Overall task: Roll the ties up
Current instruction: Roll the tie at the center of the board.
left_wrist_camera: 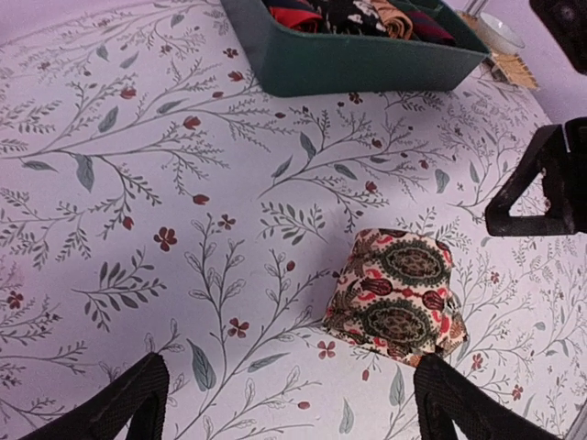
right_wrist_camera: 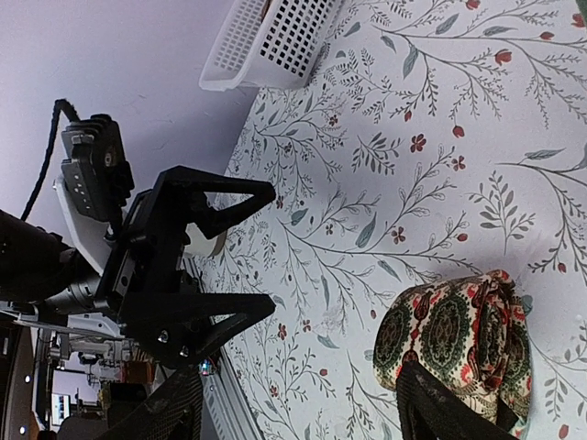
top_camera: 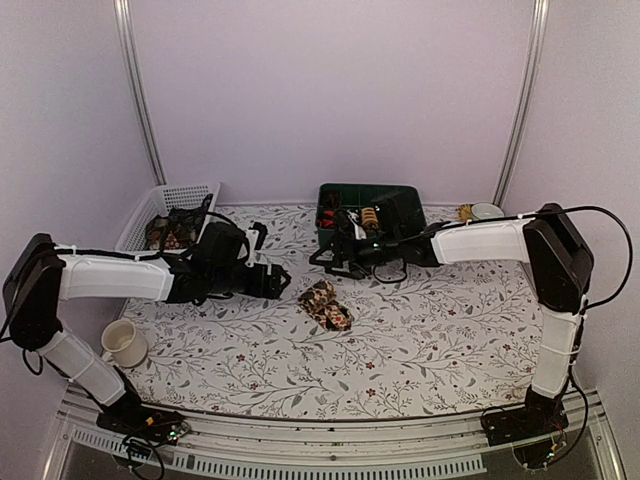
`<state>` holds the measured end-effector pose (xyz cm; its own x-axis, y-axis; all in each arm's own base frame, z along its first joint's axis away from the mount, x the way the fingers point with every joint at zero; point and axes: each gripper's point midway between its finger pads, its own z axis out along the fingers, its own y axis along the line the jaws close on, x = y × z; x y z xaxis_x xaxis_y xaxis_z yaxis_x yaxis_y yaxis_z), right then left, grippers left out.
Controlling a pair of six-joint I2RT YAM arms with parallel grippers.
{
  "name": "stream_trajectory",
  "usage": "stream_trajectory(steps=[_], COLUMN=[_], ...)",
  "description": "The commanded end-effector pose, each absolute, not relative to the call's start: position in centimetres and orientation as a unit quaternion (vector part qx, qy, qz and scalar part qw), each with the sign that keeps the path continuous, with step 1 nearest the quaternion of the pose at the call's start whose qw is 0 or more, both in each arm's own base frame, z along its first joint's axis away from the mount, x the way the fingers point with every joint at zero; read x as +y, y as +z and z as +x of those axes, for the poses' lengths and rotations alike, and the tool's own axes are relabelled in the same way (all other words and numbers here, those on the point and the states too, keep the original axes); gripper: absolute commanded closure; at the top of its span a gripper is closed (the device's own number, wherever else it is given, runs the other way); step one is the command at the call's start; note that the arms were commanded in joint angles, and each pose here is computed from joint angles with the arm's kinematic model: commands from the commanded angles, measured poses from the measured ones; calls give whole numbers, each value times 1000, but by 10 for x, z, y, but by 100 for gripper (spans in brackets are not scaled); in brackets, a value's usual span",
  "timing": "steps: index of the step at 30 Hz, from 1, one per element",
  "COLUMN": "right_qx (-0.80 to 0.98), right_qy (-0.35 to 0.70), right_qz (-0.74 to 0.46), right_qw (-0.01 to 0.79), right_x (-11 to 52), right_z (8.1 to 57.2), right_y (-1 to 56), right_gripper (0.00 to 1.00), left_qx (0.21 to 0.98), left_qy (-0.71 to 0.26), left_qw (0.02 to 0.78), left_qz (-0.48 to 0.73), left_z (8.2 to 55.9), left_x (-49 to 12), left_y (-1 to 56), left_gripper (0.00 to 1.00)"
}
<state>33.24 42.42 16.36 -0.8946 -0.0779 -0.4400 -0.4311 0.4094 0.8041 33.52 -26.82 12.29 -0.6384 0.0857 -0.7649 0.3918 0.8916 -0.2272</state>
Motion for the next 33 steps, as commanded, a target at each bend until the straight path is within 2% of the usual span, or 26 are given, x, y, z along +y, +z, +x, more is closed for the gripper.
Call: stream_trajectory(steps=[1,20,33], right_qx=[829,880,883], right_qy=[525,459,451], right_qz=[-147,-111,-115], right_qw=[125,59,62], right_x=[443,415,409], right_z=[331,305,301], right_y=[127,38,30], right_gripper=[28,30,31], left_qx=[877,856,835], left_qy=[-260,-383,-459], left_qw=[387,323,259], left_qz=[115,128,157], left_z=[335,355,358], left_x=[-273,-298,-335], left_y=[118,89,65], left_gripper=[8,2,0])
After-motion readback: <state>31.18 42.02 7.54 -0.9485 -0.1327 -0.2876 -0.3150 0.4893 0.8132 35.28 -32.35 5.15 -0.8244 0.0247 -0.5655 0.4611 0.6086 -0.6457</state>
